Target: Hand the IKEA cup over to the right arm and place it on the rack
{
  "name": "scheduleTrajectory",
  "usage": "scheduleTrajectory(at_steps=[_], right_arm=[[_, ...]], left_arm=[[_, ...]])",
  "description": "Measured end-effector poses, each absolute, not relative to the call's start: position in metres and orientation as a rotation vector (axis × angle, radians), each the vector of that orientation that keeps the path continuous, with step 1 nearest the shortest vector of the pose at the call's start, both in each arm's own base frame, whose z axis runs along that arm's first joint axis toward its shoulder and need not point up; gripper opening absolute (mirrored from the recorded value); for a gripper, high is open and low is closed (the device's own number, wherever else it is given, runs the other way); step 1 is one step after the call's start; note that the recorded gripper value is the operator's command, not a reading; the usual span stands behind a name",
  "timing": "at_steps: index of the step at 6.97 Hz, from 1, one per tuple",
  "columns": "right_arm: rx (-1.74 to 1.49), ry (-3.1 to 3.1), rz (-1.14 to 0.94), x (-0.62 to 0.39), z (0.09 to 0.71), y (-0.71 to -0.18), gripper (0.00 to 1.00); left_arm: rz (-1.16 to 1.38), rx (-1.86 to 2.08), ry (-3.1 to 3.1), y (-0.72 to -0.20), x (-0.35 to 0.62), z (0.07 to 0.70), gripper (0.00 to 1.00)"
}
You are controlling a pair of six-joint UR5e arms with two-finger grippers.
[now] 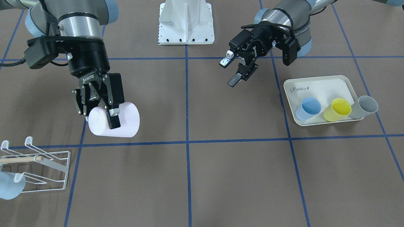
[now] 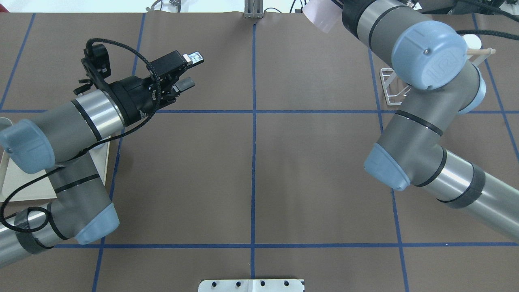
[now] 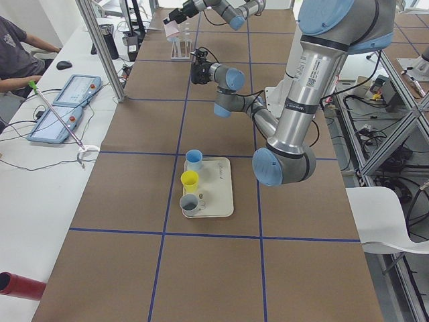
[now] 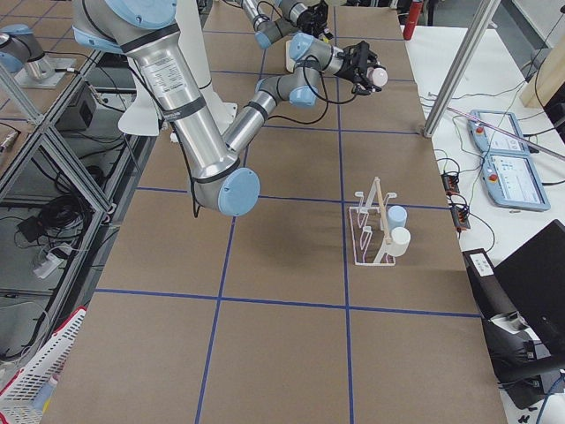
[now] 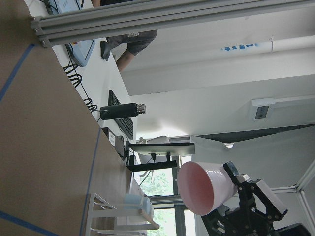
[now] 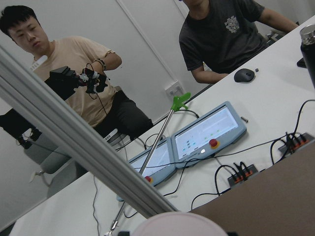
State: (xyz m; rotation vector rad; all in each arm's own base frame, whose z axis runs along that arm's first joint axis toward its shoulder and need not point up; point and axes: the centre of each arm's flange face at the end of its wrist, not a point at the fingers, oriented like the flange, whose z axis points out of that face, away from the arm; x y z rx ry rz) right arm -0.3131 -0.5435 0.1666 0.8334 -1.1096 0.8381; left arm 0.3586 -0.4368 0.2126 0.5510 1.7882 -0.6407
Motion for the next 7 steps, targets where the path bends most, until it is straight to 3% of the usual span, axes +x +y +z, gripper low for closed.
scheduleTrajectory(at_steps=[2, 7], right_arm=[[0.859, -0.895, 0.784, -0.298, 0.191, -0.573, 0.00], [0.904, -0.481, 0.727, -0.280, 0.284, -0.654, 0.00]], left_arm=[[-0.530, 0.584, 1.476, -0.458, 0.317, 0.208, 1.00], [-0.376, 0.573, 1.212, -0.456, 0.252, 0.291, 1.00]])
